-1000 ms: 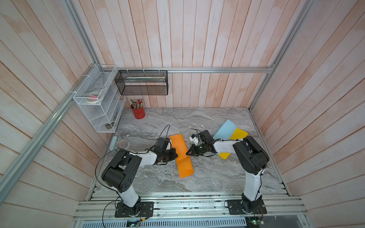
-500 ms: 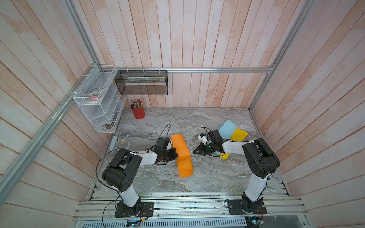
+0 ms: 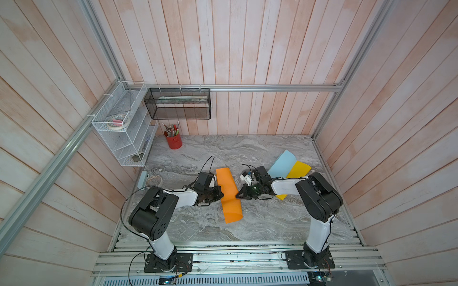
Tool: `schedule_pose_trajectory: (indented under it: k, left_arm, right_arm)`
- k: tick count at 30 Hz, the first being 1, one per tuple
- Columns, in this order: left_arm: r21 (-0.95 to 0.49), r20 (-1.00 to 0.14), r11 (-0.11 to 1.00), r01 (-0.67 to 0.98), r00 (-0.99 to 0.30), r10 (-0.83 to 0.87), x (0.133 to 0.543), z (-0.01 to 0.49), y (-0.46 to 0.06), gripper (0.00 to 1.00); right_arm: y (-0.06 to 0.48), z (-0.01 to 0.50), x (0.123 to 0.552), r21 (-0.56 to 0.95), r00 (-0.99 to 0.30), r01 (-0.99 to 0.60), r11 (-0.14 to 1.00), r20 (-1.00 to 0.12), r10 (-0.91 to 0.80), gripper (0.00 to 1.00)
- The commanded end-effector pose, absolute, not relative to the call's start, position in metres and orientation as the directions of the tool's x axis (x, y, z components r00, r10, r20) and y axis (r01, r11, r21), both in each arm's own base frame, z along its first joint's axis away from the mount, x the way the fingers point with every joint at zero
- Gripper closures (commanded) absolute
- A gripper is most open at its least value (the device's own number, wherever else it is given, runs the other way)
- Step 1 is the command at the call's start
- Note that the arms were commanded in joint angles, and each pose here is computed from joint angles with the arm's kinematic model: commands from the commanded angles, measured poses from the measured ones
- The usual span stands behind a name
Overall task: Fold the rectangular paper in half along the long edge
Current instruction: Fold the paper at the center of the board.
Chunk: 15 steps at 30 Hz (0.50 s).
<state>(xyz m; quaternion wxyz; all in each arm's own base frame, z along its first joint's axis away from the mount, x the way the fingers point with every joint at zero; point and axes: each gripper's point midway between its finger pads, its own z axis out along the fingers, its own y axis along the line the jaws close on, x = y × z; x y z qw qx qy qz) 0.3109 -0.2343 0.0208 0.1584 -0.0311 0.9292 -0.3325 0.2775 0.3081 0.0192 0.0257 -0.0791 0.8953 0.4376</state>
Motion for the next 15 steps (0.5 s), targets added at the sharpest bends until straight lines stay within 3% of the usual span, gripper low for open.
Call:
schedule_pose_trajectory:
  k: [1, 7, 15]
  left_arm:
    - [-0.532, -0.170, 0.846, -0.025, -0.976, -0.136, 0.285, -0.016, -0.216, 1.00]
    - [-0.530, -0.167, 0.848, -0.026, -0.977, -0.134, 0.283, -0.018, -0.215, 1.00]
    - [-0.530, -0.165, 0.847, -0.030, -0.977, -0.138, 0.283, -0.018, -0.215, 1.00]
  right_arm:
    - [0.280, 0.008, 0.271, 0.755, -0.994, -0.105, 0.647, -0.083, -0.065, 1.00]
    - [0.253, 0.016, 0.267, 0.732, -0.994, -0.098, 0.675, -0.099, -0.037, 1.00]
    - [0.310, 0.058, 0.276, 0.758, -0.972, -0.232, 0.610, -0.196, -0.126, 1.00]
